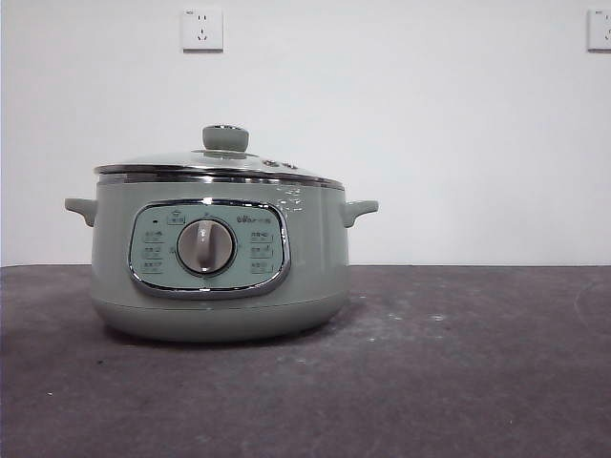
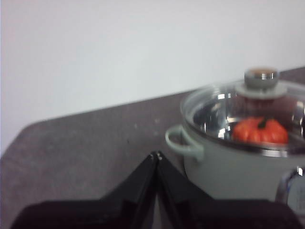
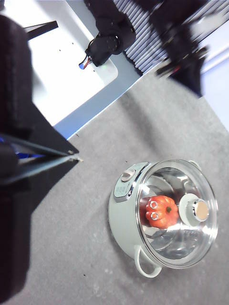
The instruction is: Pick up the pumpkin,open the lid,put the pumpkin in the pot,close the lid
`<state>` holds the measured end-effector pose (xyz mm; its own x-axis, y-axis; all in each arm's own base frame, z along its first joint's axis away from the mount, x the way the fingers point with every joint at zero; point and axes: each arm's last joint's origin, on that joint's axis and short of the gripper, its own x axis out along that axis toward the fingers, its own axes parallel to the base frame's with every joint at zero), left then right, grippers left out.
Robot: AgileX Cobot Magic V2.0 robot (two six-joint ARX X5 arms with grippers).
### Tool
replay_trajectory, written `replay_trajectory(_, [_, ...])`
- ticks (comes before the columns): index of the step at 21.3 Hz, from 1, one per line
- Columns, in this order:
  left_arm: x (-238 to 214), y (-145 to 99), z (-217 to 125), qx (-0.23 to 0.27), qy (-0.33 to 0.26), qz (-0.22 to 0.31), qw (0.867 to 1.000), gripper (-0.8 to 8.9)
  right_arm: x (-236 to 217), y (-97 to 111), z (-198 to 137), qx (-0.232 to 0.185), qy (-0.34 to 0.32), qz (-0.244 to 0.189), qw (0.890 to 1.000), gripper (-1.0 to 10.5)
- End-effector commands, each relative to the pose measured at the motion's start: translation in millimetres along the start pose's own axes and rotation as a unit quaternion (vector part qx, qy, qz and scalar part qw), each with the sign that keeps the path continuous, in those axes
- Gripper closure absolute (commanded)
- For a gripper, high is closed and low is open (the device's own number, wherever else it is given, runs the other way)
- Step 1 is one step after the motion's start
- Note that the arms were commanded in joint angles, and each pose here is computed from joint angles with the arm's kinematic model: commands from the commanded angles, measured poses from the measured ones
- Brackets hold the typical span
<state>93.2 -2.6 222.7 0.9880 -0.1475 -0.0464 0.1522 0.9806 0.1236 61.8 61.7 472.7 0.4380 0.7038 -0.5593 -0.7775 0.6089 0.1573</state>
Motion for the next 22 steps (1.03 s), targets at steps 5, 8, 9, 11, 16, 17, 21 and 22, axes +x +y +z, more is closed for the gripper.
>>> replay_trajectory(5, [3.9, -4.4, -50.6, -0.021, 0.022, 0.022, 0.999, 8.17, -13.2, 3.4, -8.9, 0.0, -0.012, -0.001, 1.0, 9.5])
replay_trajectory(8, [5.1, -5.7, -62.6, -0.022, 0.029, 0.023, 0.999, 8.17, -17.6, 4.5, -11.3, -0.002, -0.018, 0.0, 1.0, 9.5])
replay_trajectory(9, [5.4, -6.0, -65.5, -0.023, 0.036, 0.022, 0.999, 8.17, -18.9, 4.9, -12.0, -0.003, -0.02, 0.0, 1.0, 9.5])
replay_trajectory(11, [5.6, -6.5, -69.0, -0.026, 0.048, 0.021, 0.998, 8.17, -19.5, 5.0, -12.4, -0.003, -0.021, 0.0, 1.0, 9.5])
replay_trajectory(16, [6.0, -7.2, -74.7, -0.03, 0.065, 0.019, 0.997, 8.17, -20.1, 5.2, -12.7, -0.003, -0.022, 0.0, 1.0, 9.5])
replay_trajectory(17, [5.9, -7.3, -75.2, -0.031, 0.068, 0.018, 0.997, 8.17, -20.1, 5.2, -12.7, -0.003, -0.022, 0.0, 1.0, 9.5])
replay_trajectory(21, [6.0, -7.4, -74.7, -0.037, 0.065, 0.016, 0.997, 8.17, -20.1, 5.2, -12.7, -0.003, -0.022, 0.0, 1.0, 9.5])
replay_trajectory(22, [6.0, -7.4, -74.7, -0.037, 0.065, 0.015, 0.997, 8.17, -20.1, 5.2, -12.7, -0.003, -0.022, 0.0, 1.0, 9.5])
